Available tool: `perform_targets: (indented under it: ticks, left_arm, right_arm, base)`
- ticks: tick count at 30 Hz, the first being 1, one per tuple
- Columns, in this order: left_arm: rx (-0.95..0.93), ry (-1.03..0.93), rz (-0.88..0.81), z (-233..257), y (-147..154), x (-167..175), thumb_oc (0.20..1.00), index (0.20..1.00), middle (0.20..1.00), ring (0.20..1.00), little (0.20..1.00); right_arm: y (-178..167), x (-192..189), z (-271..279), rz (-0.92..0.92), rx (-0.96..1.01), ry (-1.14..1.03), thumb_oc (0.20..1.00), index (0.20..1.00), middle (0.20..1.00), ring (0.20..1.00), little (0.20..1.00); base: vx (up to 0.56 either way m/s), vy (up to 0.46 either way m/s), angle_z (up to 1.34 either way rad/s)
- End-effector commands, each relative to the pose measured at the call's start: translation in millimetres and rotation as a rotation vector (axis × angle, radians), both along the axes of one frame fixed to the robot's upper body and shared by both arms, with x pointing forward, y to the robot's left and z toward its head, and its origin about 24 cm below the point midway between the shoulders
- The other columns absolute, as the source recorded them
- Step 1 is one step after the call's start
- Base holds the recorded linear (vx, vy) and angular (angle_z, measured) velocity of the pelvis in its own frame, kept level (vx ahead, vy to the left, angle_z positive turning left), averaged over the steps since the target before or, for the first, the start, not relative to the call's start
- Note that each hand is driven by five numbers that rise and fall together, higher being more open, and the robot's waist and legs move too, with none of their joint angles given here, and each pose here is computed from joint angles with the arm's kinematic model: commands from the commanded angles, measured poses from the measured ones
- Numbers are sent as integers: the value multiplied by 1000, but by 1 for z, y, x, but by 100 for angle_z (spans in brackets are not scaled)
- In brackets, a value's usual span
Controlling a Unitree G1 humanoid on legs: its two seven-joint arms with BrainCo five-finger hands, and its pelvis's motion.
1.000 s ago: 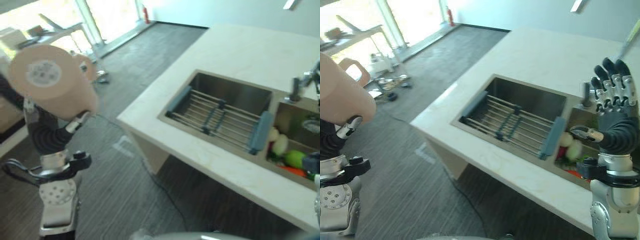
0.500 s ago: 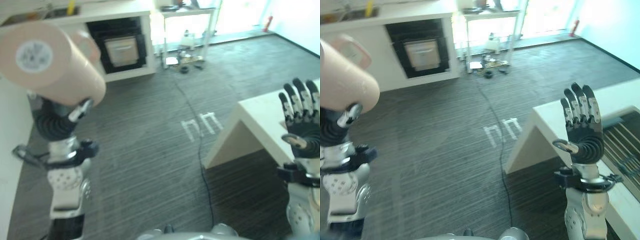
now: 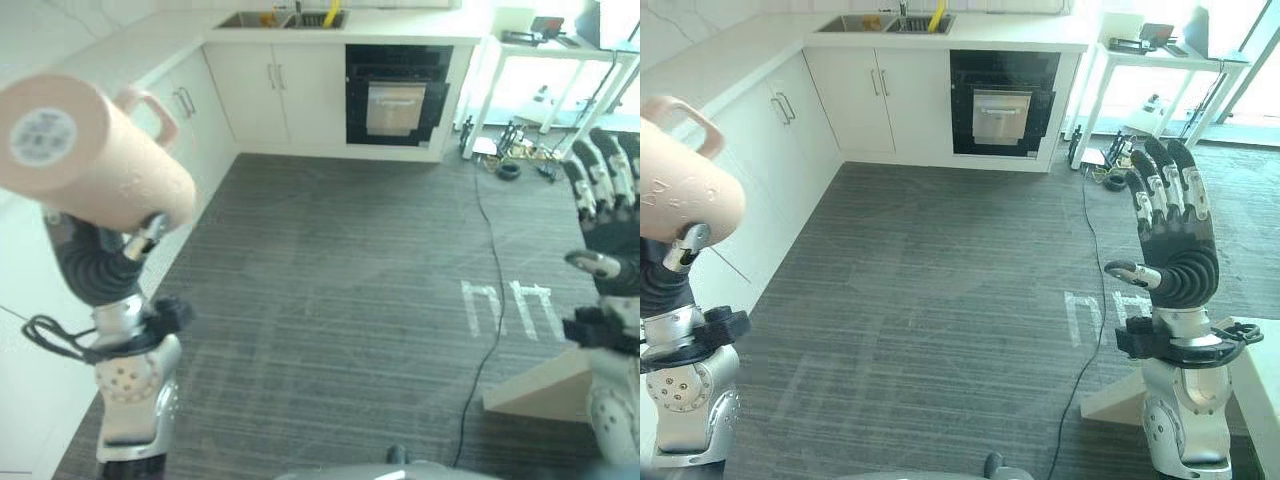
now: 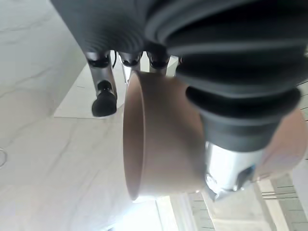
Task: Place the dishes in the dishwasher.
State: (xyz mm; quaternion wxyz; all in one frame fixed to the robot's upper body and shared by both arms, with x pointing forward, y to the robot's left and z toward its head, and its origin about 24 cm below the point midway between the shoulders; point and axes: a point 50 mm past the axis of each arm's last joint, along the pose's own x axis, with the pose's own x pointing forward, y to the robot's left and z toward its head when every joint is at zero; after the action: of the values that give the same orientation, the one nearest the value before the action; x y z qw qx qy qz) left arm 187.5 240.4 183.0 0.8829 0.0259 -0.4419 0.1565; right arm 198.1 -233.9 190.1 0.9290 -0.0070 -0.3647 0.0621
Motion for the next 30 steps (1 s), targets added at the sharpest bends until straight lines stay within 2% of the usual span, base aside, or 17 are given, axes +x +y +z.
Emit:
perform_targets:
  ticks: [1, 6, 7, 17, 30]
  left_arm:
    - [108, -120, 44, 23, 1, -8, 200, 200, 200, 200, 200]
    - [119, -104, 98, 24, 11, -12, 200, 200, 200, 200, 200]
    - [-72, -27, -95, 13, -10, 11, 200, 200, 200, 200, 200]
    - [-52, -8, -75, 4, 7, -4, 200, 200, 200, 200, 200]
    - [-27, 9, -65, 4, 5, 1, 200, 200, 200, 200, 200]
  right_arm:
    - [5, -1, 6, 12, 4, -37, 1000, 1000, 1000, 1000, 1000]
    - [8, 1, 5, 47, -5, -26, 1000, 1000, 1000, 1000, 1000]
    - [9, 2, -5, 24, 14, 46, 1000, 1000, 1000, 1000, 1000]
    - [3, -6, -9, 10, 7, 53, 1000, 1000, 1000, 1000, 1000]
    - [5, -2, -7, -6, 24, 42, 1000, 1000, 1000, 1000, 1000]
  base:
    - [13, -73, 7]
    - [-30, -55, 16]
    - [-18, -11, -3]
    - [30, -33, -4]
    - [54, -158, 0]
